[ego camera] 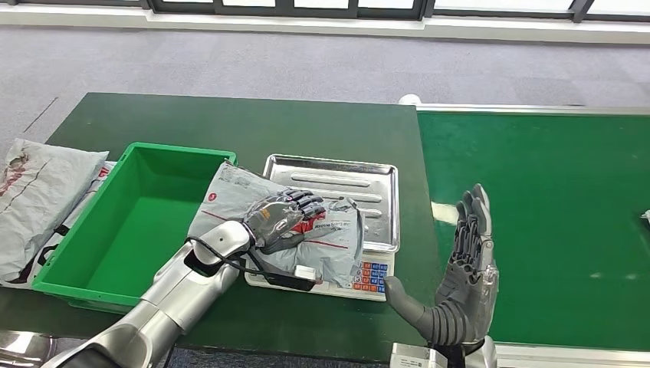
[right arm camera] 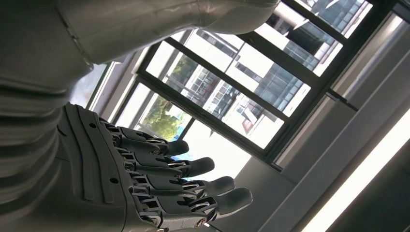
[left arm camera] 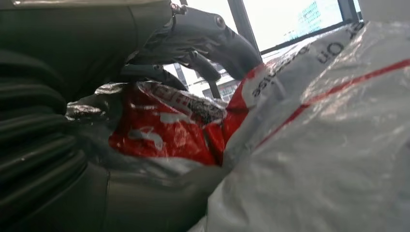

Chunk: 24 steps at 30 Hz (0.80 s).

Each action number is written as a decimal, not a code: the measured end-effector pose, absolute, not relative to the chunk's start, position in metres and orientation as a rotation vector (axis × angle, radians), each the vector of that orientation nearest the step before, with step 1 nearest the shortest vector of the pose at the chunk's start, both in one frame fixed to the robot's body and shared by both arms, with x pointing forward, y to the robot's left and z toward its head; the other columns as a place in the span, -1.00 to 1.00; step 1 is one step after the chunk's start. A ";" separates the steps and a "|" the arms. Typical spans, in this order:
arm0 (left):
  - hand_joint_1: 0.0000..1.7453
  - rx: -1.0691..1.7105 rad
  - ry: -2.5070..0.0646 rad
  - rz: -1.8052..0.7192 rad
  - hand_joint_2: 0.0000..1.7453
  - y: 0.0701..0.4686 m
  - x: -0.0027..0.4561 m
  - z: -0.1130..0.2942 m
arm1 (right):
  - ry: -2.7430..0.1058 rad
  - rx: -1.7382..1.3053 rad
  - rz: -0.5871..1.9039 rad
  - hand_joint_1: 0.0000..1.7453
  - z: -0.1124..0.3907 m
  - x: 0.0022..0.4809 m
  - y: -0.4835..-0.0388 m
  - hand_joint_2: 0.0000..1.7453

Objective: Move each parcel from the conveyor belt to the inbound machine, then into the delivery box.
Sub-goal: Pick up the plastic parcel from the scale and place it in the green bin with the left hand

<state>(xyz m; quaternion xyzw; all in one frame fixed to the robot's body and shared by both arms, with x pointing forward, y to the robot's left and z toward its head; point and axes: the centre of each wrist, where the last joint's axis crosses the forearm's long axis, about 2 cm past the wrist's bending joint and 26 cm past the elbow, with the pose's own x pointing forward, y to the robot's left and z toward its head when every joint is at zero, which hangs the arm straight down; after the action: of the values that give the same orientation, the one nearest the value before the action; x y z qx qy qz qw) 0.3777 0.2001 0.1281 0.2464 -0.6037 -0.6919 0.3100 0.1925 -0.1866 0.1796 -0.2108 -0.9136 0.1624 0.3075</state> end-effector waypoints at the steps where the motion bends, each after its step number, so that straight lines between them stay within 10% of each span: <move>1: 1.00 0.637 -1.583 -1.834 1.00 0.202 0.378 0.128 | -2.415 -0.558 0.430 -1.00 0.180 0.193 -0.187 1.00; 24: 1.00 0.671 -1.516 -1.831 1.00 0.232 0.386 0.127 | -2.399 -0.565 0.435 -1.00 0.179 0.192 -0.190 1.00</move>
<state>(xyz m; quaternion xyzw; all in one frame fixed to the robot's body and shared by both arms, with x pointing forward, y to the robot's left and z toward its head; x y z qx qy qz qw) 0.3863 0.2320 0.1266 0.2566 -0.5794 -0.7000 0.3294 0.1924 -0.1901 0.1791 -0.2145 -0.9101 0.1650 0.3139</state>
